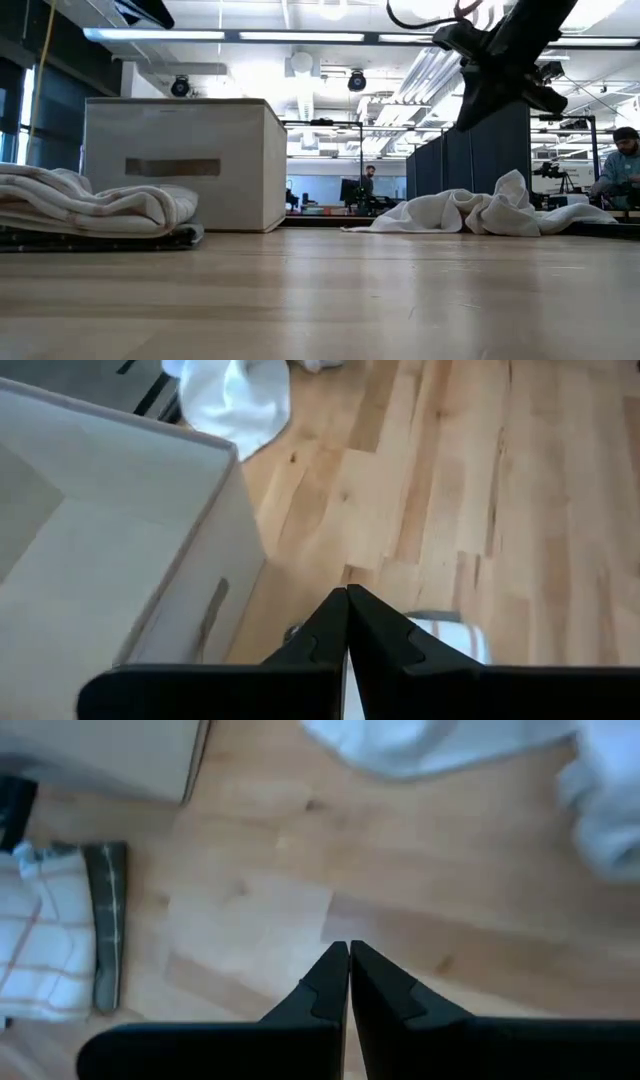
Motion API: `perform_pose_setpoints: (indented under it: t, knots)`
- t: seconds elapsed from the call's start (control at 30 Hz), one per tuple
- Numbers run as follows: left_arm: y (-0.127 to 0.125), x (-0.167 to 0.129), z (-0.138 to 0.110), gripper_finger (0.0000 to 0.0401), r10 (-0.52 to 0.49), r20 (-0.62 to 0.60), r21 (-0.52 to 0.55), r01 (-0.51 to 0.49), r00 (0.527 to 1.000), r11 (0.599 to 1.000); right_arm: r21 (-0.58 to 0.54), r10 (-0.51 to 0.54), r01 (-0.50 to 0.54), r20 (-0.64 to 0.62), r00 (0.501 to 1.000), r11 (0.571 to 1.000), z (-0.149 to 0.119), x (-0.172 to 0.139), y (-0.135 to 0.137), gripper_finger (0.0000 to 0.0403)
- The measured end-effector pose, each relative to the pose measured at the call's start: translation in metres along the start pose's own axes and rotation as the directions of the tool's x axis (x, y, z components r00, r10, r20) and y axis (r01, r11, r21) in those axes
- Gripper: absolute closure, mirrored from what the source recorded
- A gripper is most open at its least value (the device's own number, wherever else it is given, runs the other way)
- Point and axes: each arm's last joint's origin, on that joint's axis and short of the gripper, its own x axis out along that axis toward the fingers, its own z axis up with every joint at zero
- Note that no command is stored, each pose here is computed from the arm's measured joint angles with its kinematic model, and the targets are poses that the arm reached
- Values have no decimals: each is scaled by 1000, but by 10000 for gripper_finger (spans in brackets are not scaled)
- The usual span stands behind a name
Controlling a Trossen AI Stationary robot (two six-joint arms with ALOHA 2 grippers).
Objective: Fold towel
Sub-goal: Fold the white towel
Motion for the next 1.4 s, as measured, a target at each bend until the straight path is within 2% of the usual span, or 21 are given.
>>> perform_pose_setpoints:
  t: [0.13, 0.27, 0.4, 0.5, 0.73, 0.87, 0.97, 1.1, 1.23, 1.4]
  knots:
    - [-7, 26, -9, 401, -68, -10, 14, 68, 998, 998, 34, -54, 54, -12, 998, 998, 25, -7, -20, 402]
    - [-6, 41, -17, 401, 21, -13, 25, -21, 1000, 999, 12, -175, 177, -84, 981, 984, 45, -2, -44, 402]
    - [1, 50, -15, 401, 69, 2, -37, -69, 998, 997, -56, -257, 252, -120, 959, 966, 64, 7, -61, 402]
    - [6, 57, -11, 401, 25, -1, -55, -25, 1000, 998, -54, -301, 297, -104, 948, 953, 80, 13, -74, 402]
    - [15, 86, -6, 401, -201, -86, -113, 191, 976, 975, -49, -342, 339, -195, 919, 940, 104, 23, -104, 402]
    - [17, 105, -7, 401, -233, -155, -141, 212, 960, 967, -98, -348, 334, -237, 907, 937, 109, 32, -110, 398]
    - [16, 117, -9, 401, -229, -199, -146, 202, 953, 968, -122, -330, 307, -287, 900, 944, 108, 40, -110, 372]
    - [15, 128, -12, 401, -228, -241, -152, 195, 943, 969, -116, -327, 306, -348, 878, 945, 103, 49, -106, 309]
    - [12, 133, -13, 401, -230, -263, -162, 192, 937, 968, -125, -388, 368, -340, 857, 922, 102, 58, -106, 245]
    - [12, 136, -13, 401, -228, -270, -148, 194, 935, 970, -138, -373, 346, -321, 871, 928, 107, 81, -103, 185]
